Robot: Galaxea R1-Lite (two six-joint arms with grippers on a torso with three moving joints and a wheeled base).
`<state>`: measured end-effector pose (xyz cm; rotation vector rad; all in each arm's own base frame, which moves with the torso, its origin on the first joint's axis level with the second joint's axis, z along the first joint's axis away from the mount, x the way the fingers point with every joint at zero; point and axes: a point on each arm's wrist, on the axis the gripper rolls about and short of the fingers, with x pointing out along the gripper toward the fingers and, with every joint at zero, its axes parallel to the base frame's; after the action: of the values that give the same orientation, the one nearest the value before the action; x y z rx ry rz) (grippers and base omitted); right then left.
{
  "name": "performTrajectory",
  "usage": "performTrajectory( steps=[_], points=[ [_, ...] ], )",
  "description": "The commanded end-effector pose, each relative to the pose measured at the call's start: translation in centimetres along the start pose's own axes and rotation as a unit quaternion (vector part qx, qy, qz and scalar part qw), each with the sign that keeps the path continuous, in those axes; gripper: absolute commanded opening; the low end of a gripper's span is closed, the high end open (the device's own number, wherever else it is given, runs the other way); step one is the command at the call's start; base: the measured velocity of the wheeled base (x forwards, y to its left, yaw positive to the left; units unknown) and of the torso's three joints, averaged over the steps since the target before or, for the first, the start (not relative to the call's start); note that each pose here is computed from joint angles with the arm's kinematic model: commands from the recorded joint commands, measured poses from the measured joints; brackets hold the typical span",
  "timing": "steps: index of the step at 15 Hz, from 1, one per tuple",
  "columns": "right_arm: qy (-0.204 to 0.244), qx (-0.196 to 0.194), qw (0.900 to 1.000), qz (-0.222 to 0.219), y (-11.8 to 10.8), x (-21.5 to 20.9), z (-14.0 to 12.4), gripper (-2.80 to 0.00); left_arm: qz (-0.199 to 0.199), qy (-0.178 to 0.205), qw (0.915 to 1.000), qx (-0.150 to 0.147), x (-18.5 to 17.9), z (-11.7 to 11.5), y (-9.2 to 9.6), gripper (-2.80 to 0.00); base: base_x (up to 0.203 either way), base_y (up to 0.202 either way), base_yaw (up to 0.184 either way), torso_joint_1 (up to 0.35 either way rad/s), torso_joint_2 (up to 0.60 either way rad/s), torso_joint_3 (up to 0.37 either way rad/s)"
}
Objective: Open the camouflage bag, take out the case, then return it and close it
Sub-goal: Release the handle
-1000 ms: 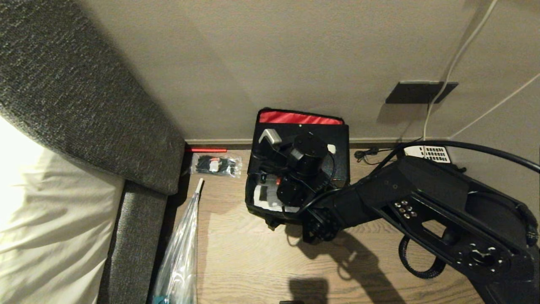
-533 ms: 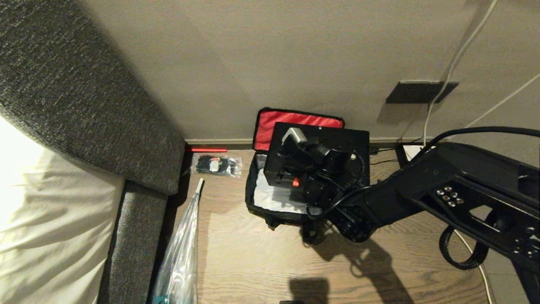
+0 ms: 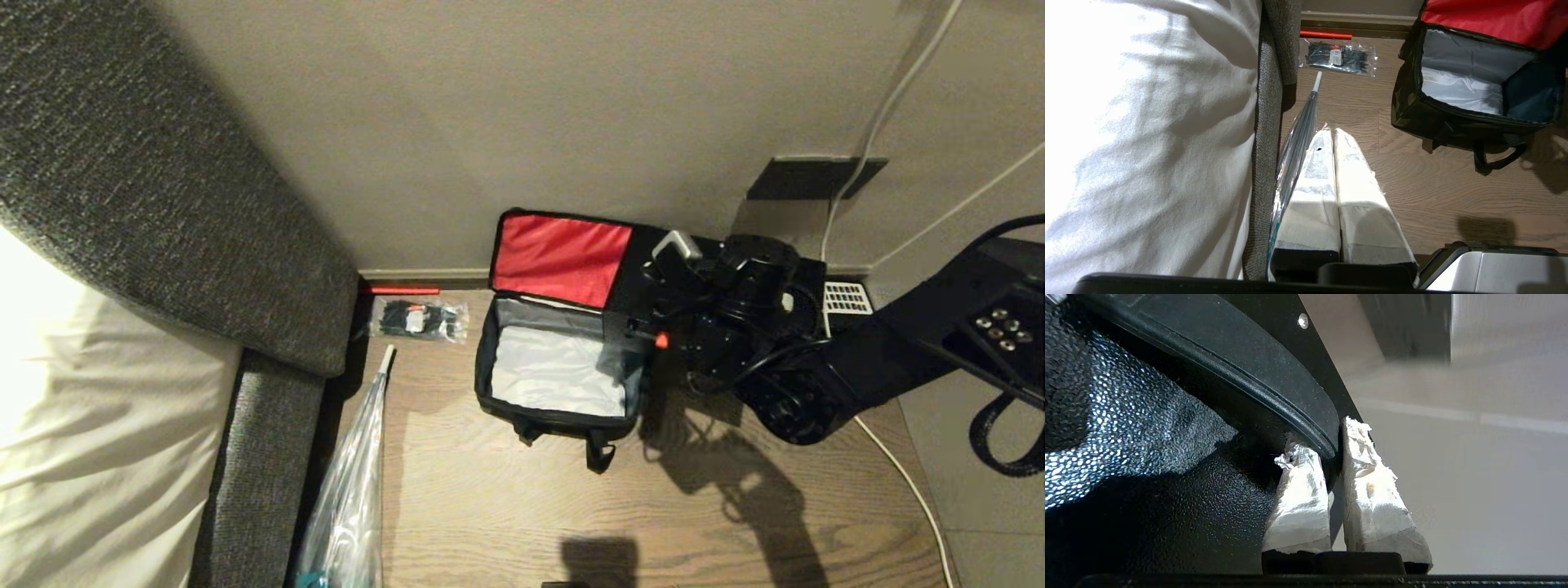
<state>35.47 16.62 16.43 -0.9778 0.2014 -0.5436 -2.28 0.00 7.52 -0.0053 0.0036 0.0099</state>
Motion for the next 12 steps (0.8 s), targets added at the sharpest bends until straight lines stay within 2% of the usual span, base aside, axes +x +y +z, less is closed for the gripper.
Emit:
performTrajectory(
  steps=[1,7,9,12],
  points=[
    [0.038,0.001,0.999,-0.018,-1.8,2.0,-1.9,-2.8,0.0,0.001,1.0,0.0,0.0,-0.1,0.0,-2.8,0.0,0.0,0.0,0.0,0.0,0.0],
    [0.123,-0.016,0.992,-0.026,-3.3,6.7,-7.0,-2.8,0.0,0.0,1.0,0.0,0.0,-0.1,0.0,-2.8,0.0,0.0,0.0,0.0,0.0,0.0],
    [0.135,-0.014,0.991,-0.016,-2.7,7.2,-8.2,-2.8,0.0,0.0,1.0,0.0,0.0,-0.1,0.0,-2.8,0.0,0.0,0.0,0.0,0.0,0.0],
    [0.157,-0.021,0.987,-0.001,-0.2,8.3,-10.1,-2.8,0.0,0.0,1.0,0.0,0.0,-0.1,0.0,-2.8,0.0,0.0,0.0,0.0,0.0,0.0]
  ],
)
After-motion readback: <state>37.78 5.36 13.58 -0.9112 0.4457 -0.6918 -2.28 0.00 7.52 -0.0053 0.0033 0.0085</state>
